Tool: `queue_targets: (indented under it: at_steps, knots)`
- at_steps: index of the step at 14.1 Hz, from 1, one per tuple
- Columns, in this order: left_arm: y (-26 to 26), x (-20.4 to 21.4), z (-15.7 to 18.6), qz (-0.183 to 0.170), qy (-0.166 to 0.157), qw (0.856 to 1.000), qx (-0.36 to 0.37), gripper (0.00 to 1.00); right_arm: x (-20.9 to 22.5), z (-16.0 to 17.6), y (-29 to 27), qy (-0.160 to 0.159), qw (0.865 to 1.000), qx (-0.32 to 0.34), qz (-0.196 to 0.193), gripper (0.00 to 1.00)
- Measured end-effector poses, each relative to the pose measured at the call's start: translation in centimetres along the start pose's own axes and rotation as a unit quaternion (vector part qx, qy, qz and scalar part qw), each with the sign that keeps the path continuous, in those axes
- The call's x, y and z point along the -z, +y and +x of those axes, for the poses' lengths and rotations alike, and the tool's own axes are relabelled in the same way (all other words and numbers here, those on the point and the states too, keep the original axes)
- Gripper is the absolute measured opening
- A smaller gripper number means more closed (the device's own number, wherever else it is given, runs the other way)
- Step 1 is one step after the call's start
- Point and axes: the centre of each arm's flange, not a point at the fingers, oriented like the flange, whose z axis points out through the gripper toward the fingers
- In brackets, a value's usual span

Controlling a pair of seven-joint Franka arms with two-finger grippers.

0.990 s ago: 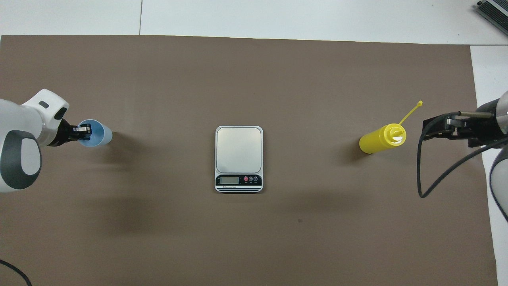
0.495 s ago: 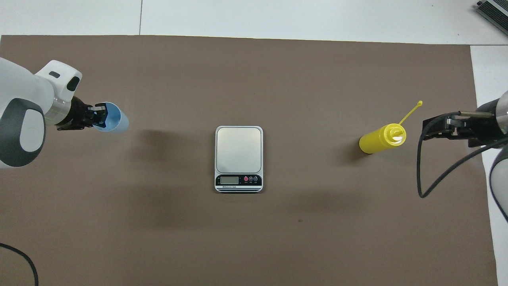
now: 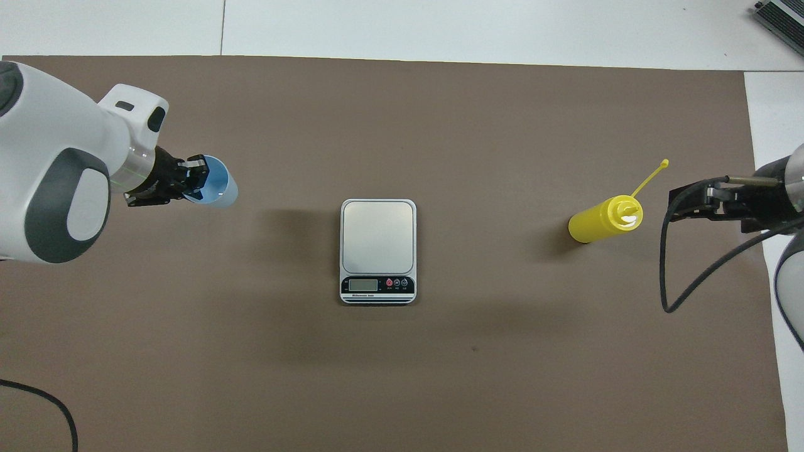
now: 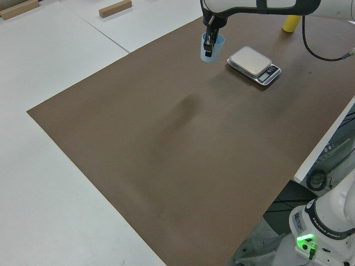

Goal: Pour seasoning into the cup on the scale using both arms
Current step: 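Lift the blue cup with the left gripper and carry it over the scale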

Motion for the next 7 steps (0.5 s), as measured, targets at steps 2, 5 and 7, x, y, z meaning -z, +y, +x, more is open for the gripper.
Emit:
queue_targets:
  at_steps: [2, 5, 7]
  knots:
    - [2.3, -0.2, -2.1, -0.003, -0.004, 1.000, 0.017, 0.04, 0.0, 0.0, 0.0, 0.000, 1.000, 0.000, 0.000, 1.00]
    - [5.0, 0.0, -4.6, -0.022, 0.004, 0.999, 0.033, 0.04, 0.0, 0.0, 0.0, 0.000, 1.000, 0.000, 0.000, 1.00]
    - [6.6, 0.1, -6.1, -0.035, 0.010, 0.999, 0.034, 0.04, 0.0, 0.0, 0.0, 0.000, 1.000, 0.000, 0.000, 1.00]
